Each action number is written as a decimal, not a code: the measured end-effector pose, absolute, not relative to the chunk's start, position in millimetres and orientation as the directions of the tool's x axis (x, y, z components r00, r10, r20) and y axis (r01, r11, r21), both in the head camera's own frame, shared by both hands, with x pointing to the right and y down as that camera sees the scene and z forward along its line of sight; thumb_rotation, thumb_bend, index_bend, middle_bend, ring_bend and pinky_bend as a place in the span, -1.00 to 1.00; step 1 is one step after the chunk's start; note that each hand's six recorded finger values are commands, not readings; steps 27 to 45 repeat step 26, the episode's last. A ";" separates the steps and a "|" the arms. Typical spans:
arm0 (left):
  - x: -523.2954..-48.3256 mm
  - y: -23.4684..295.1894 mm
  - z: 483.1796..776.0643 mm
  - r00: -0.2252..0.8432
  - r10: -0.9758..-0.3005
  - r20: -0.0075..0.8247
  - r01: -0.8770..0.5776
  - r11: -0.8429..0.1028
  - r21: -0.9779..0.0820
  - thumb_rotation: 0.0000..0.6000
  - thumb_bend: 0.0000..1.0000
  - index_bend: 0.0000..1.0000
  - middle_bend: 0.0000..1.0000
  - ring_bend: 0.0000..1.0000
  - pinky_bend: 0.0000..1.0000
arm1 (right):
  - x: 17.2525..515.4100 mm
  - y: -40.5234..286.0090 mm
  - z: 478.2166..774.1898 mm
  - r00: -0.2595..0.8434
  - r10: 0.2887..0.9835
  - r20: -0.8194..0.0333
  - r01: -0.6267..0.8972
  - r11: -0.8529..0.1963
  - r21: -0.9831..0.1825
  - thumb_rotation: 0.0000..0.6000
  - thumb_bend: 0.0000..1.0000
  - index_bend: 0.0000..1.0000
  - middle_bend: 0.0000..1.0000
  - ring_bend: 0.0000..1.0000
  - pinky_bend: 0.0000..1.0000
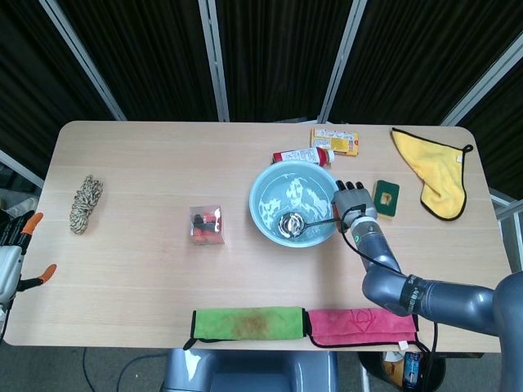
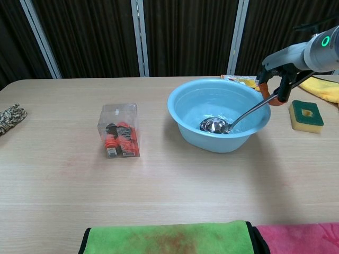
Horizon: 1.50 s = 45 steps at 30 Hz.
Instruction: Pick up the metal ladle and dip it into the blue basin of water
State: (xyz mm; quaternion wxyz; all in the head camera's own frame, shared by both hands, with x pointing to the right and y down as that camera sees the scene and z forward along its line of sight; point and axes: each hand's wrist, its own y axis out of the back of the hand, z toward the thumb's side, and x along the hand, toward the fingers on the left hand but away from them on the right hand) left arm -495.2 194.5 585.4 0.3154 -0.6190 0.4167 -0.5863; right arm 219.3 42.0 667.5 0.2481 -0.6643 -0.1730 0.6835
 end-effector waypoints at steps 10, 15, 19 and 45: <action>-491.9 195.7 587.1 -0.024 -0.884 0.468 -0.140 -0.460 -0.877 1.00 -0.49 -1.00 -1.00 -1.00 -1.00 | 224.6 34.9 649.5 0.020 0.576 -0.817 -0.053 -0.816 -0.576 1.00 0.14 0.33 -1.00 -1.00 -1.00; -489.8 196.2 588.7 -0.020 -0.882 0.471 -0.132 -0.464 -0.876 1.00 -0.50 -1.00 -1.00 -1.00 -1.00 | 229.6 30.6 640.8 0.025 0.577 -0.816 -0.030 -0.816 -0.577 1.00 0.14 0.33 -1.00 -1.00 -1.00; -487.9 195.8 590.2 -0.015 -0.883 0.469 -0.124 -0.464 -0.877 1.00 -0.49 -1.00 -1.00 -1.00 -1.00 | 235.4 27.4 633.6 0.023 0.582 -0.813 -0.021 -0.813 -0.582 1.00 0.14 0.33 -1.00 -1.00 -1.00; -483.5 196.4 594.2 -0.002 -0.880 0.476 -0.116 -0.472 -0.874 1.00 -0.50 -1.00 -1.00 -1.00 -1.00 | 247.0 25.0 623.7 0.006 0.595 -0.804 -0.019 -0.803 -0.595 1.00 0.14 0.33 -1.00 -1.00 -1.00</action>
